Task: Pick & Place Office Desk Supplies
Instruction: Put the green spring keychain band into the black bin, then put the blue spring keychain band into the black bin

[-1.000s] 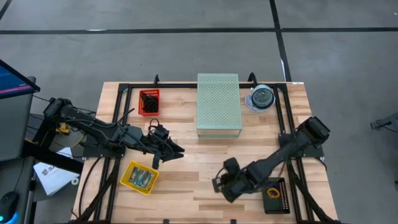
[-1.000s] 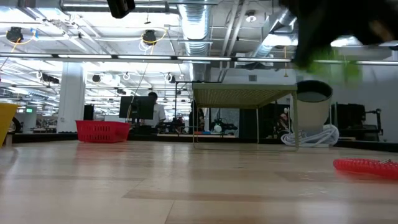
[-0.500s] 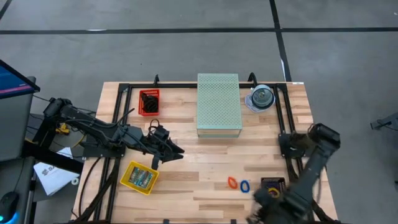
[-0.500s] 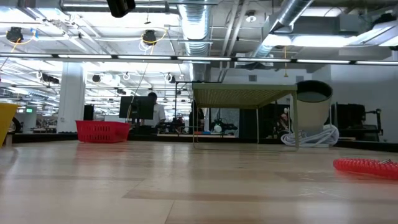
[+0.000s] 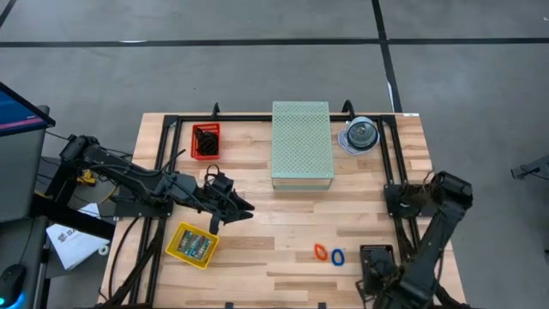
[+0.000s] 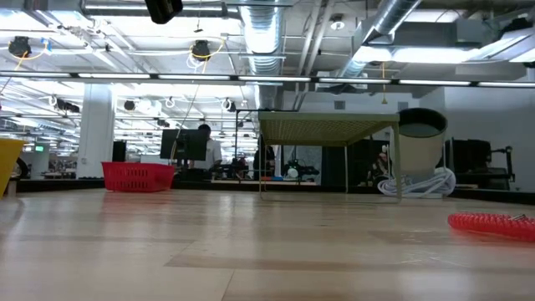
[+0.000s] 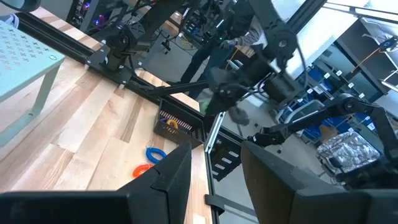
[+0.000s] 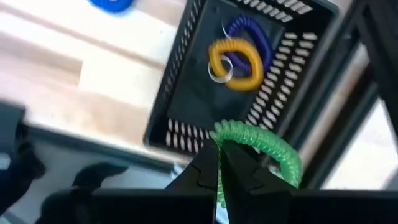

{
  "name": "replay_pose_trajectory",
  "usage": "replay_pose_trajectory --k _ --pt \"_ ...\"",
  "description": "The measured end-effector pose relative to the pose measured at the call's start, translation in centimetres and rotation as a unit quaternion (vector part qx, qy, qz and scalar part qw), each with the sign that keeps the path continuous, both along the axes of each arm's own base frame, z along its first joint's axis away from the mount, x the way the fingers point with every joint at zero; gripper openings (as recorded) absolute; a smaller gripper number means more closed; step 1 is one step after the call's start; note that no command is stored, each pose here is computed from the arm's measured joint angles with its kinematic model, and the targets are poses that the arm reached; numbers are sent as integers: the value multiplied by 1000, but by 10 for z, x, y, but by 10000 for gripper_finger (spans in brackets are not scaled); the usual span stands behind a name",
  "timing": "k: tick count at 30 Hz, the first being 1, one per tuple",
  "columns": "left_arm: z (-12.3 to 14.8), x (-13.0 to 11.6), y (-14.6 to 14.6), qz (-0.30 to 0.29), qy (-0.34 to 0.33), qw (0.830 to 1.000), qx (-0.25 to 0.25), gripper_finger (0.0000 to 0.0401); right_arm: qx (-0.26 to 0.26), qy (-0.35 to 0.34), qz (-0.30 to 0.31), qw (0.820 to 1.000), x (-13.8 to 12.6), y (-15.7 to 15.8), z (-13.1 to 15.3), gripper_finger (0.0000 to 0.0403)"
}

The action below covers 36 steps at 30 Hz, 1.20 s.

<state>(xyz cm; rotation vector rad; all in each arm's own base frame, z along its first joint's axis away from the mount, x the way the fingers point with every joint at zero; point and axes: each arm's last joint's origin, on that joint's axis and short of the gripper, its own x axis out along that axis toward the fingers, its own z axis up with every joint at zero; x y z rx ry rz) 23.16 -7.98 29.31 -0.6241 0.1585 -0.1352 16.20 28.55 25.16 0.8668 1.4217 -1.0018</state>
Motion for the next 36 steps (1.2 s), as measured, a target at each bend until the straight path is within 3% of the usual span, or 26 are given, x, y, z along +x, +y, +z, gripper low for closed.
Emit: replay_pose_trajectory --k 6,17,28,36 --pt "0 0 0 0 0 1000 -7 136 31 -18 1 999 0 3 -35 0" --pt "1 0 -1 2 -1 1000 -18 136 19 -15 2 1000 -1 1 -40 20" --pt "1 0 -2 2 -1 1000 -20 136 5 -11 18 1000 -2 -2 -39 134" --pt "1 0 -2 2 -1 1000 -20 136 18 -71 0 997 17 -5 -19 191"
